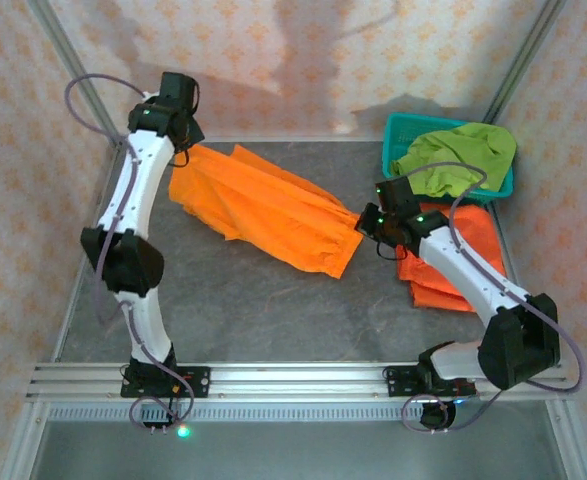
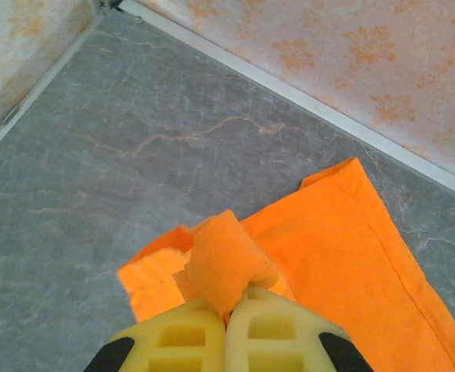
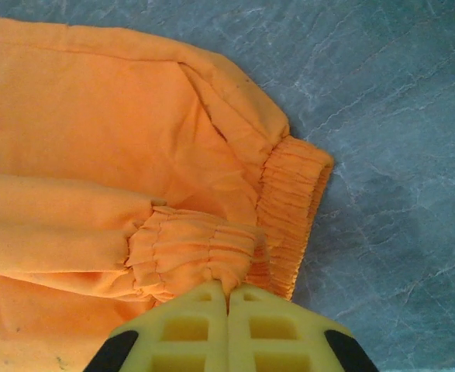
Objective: Fold and stack the shorts
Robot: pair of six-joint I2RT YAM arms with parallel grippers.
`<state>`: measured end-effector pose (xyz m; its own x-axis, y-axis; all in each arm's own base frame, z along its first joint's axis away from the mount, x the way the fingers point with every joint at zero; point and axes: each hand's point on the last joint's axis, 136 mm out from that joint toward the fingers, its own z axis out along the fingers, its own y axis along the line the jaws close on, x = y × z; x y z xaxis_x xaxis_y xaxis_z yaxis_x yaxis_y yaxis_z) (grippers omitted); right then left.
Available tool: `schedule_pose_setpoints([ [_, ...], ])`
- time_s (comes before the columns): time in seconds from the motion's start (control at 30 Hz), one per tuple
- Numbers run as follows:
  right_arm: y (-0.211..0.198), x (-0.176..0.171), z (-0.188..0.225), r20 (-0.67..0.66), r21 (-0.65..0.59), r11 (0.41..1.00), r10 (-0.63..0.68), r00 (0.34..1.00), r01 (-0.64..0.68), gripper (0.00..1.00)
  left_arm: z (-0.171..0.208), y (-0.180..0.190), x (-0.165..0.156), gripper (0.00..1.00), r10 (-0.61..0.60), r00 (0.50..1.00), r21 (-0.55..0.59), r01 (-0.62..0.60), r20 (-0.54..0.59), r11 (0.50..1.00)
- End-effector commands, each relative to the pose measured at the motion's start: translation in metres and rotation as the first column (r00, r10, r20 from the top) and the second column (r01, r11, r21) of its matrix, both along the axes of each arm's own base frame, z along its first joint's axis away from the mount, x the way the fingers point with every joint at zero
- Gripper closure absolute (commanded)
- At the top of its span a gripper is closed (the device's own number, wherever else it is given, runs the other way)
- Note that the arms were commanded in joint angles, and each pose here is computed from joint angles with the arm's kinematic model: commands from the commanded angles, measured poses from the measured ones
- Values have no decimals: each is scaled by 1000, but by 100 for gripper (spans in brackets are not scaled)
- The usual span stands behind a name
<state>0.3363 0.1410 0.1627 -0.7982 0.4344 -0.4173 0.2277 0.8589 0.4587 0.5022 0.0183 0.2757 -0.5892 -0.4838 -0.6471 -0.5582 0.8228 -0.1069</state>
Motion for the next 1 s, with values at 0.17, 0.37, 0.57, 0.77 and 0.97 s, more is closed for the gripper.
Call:
schedule_pose_setpoints([
  [0.17, -35, 18, -32, -47, -30, 984, -179, 983, 178, 100, -36, 3, 40, 93, 25, 999, 49, -23, -41, 999],
  [0.37, -49, 33, -49, -99, 91, 951, -287, 953, 296, 75, -48, -23, 84, 56, -16, 999, -107, 21, 50, 994],
  [0.57, -54, 34, -15, -29, 231, 919, -321, 947, 319, 35, 26, -32, 67, 3, -67, 978, -150, 97, 196, 984],
  [0.77, -9, 30, 30, 52, 361, 921, -178, 983, 148, 21, 13, -54, 27, 0, -131, 970, -253, 182, 206, 950],
  [0.97, 52, 26, 38, 56, 352, 936, -19, 998, -2, 18, -70, -77, 8, 0, -148, 984, -345, 174, 101, 922],
])
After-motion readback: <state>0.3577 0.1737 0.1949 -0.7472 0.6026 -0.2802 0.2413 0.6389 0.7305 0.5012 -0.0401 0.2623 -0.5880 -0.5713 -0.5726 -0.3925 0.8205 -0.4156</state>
